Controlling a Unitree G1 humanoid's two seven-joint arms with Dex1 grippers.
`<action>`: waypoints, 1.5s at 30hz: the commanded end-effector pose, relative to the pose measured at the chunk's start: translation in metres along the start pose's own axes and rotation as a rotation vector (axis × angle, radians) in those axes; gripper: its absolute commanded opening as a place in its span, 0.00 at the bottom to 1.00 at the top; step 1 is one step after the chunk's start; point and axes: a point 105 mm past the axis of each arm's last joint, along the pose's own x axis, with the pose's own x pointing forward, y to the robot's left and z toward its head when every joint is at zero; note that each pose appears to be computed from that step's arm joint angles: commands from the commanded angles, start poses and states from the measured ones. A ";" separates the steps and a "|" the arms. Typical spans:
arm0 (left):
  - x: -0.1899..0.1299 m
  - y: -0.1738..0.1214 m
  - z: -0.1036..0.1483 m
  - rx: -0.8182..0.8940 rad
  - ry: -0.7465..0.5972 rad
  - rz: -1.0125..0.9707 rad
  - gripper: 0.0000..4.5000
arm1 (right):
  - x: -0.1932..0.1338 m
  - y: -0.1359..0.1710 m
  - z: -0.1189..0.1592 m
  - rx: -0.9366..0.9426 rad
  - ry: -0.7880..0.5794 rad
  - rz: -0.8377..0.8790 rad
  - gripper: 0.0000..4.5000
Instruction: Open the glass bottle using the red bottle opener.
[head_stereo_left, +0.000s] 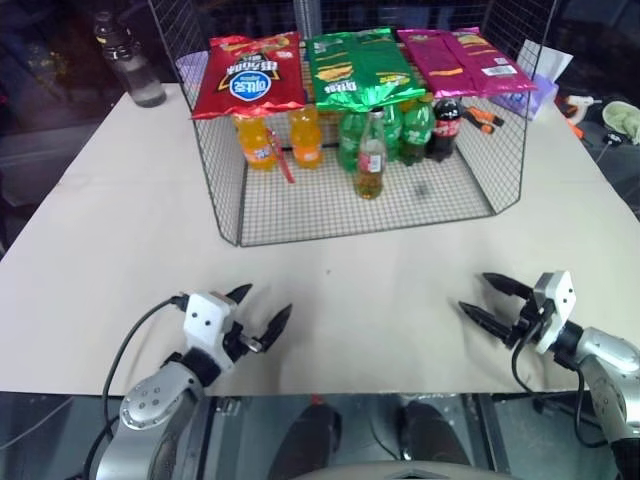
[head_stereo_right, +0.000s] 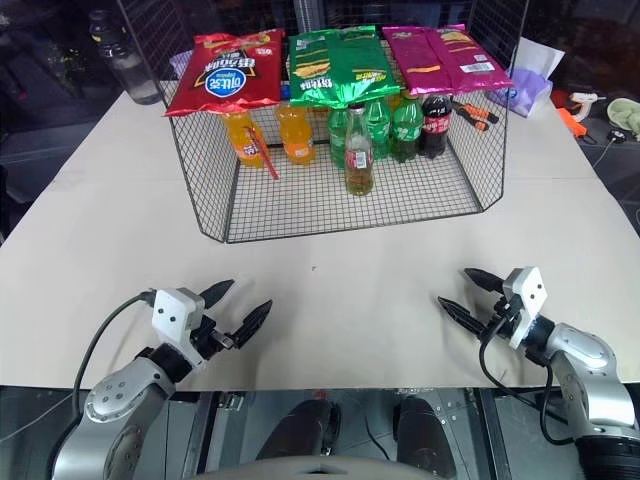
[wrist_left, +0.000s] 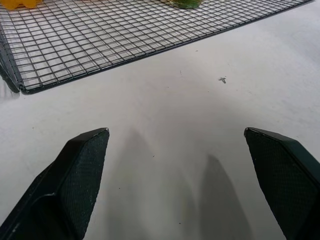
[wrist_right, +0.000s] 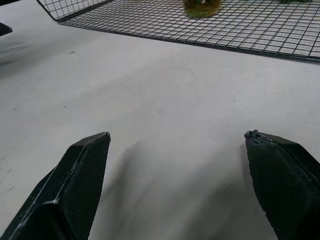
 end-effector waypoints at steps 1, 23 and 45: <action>-0.002 0.000 0.002 0.028 -0.023 0.003 1.00 | -0.004 -0.003 0.008 -0.024 -0.019 -0.005 0.97; -0.008 0.017 -0.011 0.043 -0.041 0.004 1.00 | -0.001 -0.003 0.010 -0.037 -0.024 0.011 0.97; 0.031 0.034 0.076 -0.019 -0.304 0.112 1.00 | 0.028 0.034 0.058 -0.052 -0.180 0.163 0.97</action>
